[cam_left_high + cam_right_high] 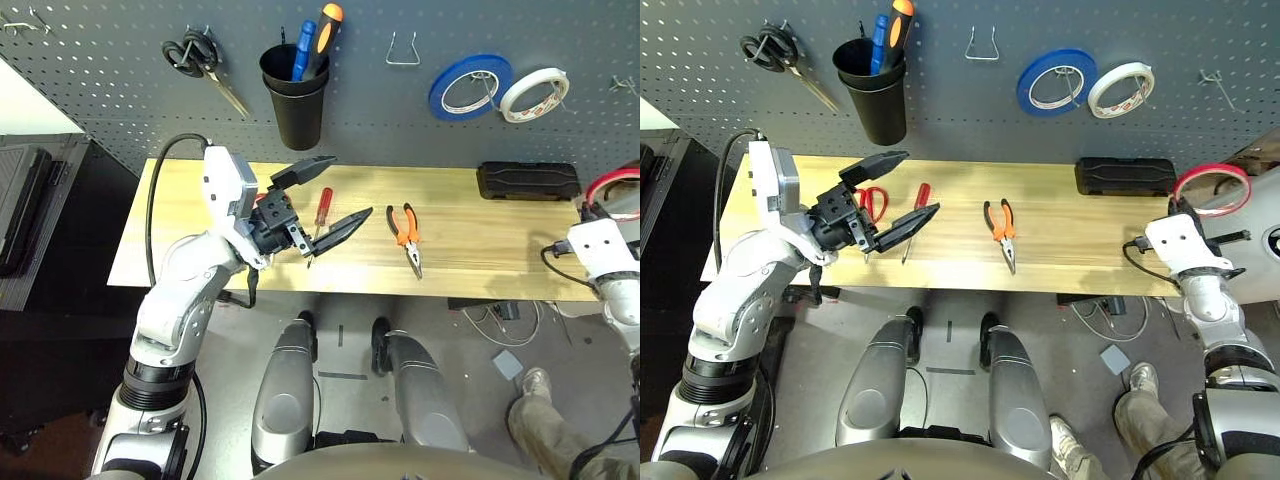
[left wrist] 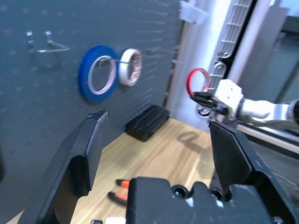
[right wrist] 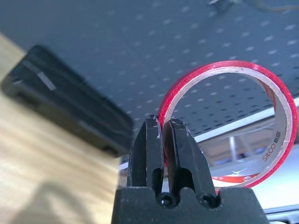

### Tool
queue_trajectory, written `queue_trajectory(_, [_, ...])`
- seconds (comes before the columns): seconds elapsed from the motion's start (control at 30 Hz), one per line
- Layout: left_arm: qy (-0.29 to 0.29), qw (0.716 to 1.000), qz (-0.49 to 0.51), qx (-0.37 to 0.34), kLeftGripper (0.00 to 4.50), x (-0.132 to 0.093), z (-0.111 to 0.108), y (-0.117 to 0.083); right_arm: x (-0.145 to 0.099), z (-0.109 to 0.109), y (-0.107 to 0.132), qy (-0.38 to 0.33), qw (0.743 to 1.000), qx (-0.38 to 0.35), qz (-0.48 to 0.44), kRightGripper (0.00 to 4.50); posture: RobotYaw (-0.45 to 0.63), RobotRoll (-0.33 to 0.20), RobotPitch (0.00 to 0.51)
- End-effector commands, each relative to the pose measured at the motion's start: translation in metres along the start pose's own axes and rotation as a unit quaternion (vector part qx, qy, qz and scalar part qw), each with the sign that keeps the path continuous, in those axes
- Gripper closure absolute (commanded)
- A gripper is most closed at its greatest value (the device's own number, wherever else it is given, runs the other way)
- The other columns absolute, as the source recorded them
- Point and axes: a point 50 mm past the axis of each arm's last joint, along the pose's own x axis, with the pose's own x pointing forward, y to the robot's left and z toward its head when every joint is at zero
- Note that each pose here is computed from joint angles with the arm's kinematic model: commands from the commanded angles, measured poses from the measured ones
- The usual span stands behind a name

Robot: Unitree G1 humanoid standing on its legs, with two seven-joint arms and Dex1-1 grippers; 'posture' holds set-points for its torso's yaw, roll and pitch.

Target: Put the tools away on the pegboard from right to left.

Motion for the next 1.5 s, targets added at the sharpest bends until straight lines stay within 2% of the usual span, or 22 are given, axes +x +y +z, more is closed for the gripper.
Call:
queue_trajectory(0.03, [0.009, 1.000, -0.029, 0.007, 0.00, 0.003, 0.002, -0.006, -0.003, -0.007, -0.009, 0.016, 1.000, 0.000, -0.012, 4.48, 0.25, 0.000, 0.244])
queue_trajectory(0.4, [0.028, 0.998, -0.057, 0.025, 0.00, 0.006, -0.002, -0.007, 0.015, 0.012, -0.020, -0.034, 0.999, 0.019, -0.013, 4.48, 0.23, 0.000, 0.236])
queue_trajectory(0.67, [0.031, 0.997, -0.066, 0.020, 0.00, 0.008, -0.008, -0.009, 0.046, 0.035, -0.020, -0.045, 0.998, 0.045, 0.008, 4.48, 0.23, 0.000, 0.241])
queue_trajectory(0.83, [0.034, 0.997, -0.066, 0.021, 0.00, 0.009, -0.008, -0.009, 0.073, 0.053, -0.019, -0.021, 0.997, 0.060, 0.041, 4.48, 0.24, 0.000, 0.249])
queue_trajectory(1.07, [0.038, 0.997, -0.063, 0.020, 0.00, 0.011, -0.007, -0.011, 0.097, 0.071, -0.013, 0.016, 0.994, 0.083, 0.063, 4.48, 0.25, 0.000, 0.257])
queue_trajectory(1.23, [0.052, 0.997, -0.060, 0.022, 0.00, 0.011, -0.006, -0.010, 0.111, 0.080, -0.015, 0.057, 0.993, 0.096, 0.030, 4.48, 0.26, 0.000, 0.259])
queue_trajectory(1.27, [0.057, 0.996, -0.061, 0.022, 0.00, 0.011, -0.006, -0.010, 0.111, 0.081, -0.017, 0.060, 0.993, 0.095, 0.020, 3.88, 0.26, 0.000, 0.259])
queue_trajectory(1.37, [0.064, 0.996, -0.060, 0.021, 0.00, 0.011, -0.006, -0.009, 0.110, 0.081, -0.018, 0.050, 0.995, 0.091, 0.001, 2.99, 0.26, 0.000, 0.262])
queue_trajectory(1.5, [0.073, 0.996, -0.057, 0.021, 0.00, 0.011, -0.006, -0.008, 0.099, 0.074, -0.015, 0.012, 0.996, 0.085, -0.017, 1.54, 0.26, 0.000, 0.269])
